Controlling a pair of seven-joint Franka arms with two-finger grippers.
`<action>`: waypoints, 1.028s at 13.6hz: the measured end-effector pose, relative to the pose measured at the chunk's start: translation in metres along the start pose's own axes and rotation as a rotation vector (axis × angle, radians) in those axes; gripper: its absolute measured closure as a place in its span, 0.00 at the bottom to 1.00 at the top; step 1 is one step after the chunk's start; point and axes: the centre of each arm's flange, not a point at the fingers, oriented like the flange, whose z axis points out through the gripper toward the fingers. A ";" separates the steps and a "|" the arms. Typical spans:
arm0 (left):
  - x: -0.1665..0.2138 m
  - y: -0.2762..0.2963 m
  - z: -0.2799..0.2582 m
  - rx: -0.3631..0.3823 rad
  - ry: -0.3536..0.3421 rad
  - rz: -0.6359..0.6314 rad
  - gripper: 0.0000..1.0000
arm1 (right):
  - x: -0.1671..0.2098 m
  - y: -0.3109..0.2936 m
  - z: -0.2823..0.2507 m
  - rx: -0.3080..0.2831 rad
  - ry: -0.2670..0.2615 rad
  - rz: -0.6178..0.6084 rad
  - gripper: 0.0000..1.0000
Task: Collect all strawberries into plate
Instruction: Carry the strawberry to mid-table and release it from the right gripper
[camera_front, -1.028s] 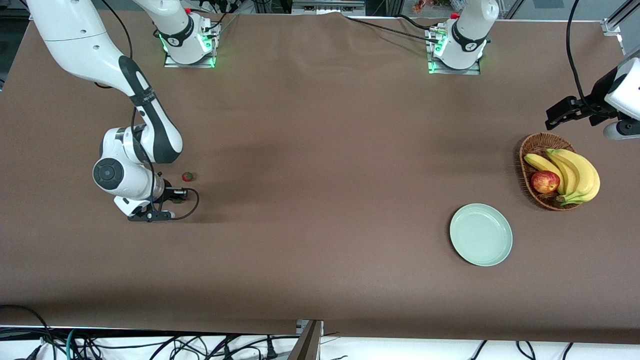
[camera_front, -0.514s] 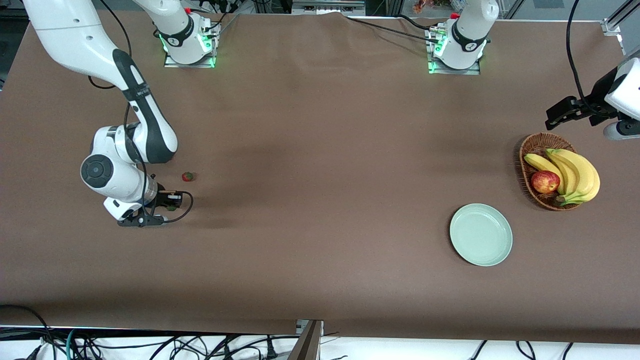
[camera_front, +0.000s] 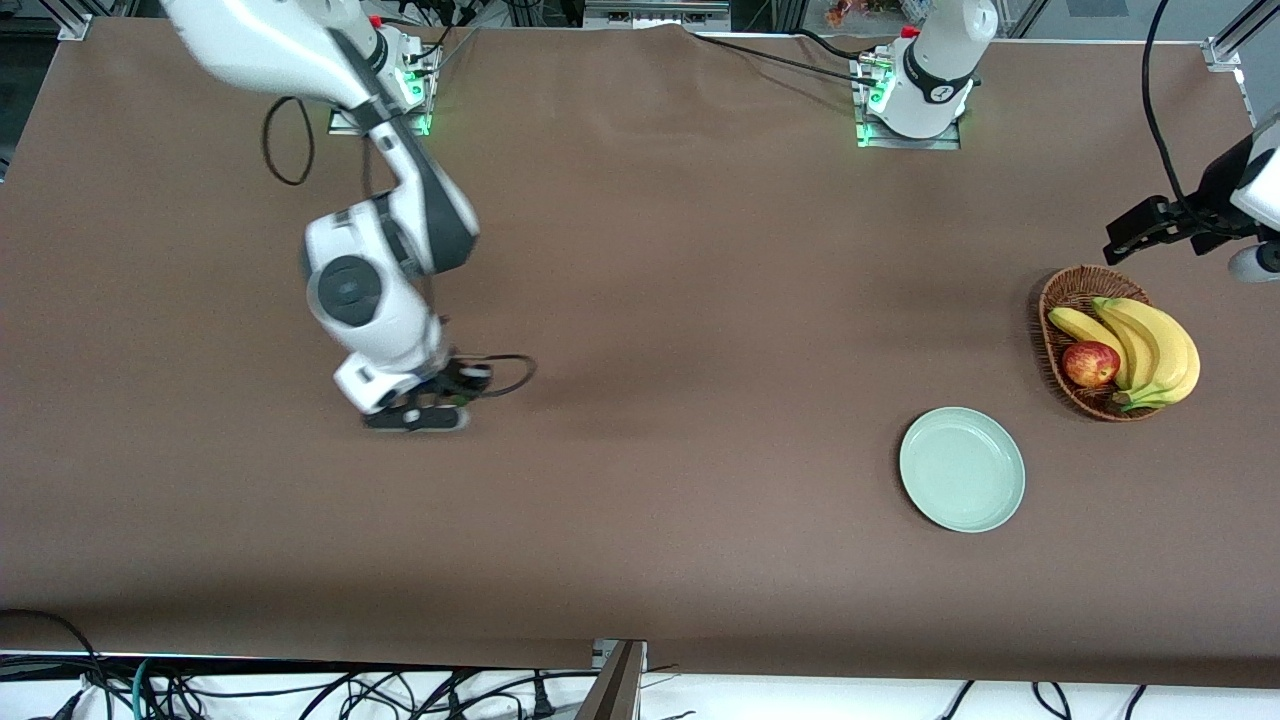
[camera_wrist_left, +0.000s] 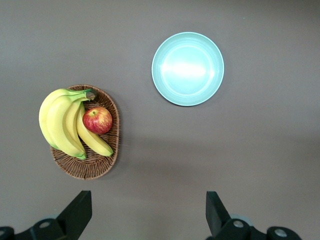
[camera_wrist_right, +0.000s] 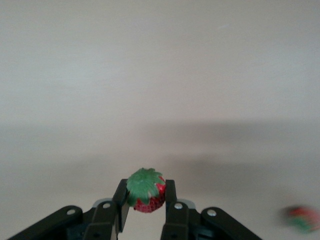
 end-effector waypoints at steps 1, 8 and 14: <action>0.000 -0.004 0.000 -0.001 0.000 -0.006 0.00 | -0.013 -0.034 0.003 0.009 0.003 0.050 0.68; 0.000 -0.022 0.009 -0.089 -0.017 -0.054 0.00 | -0.101 -0.212 0.049 0.187 0.083 0.202 0.68; -0.009 0.072 0.028 -0.075 -0.071 -0.021 0.00 | -0.161 -0.252 0.109 0.208 0.069 0.138 0.68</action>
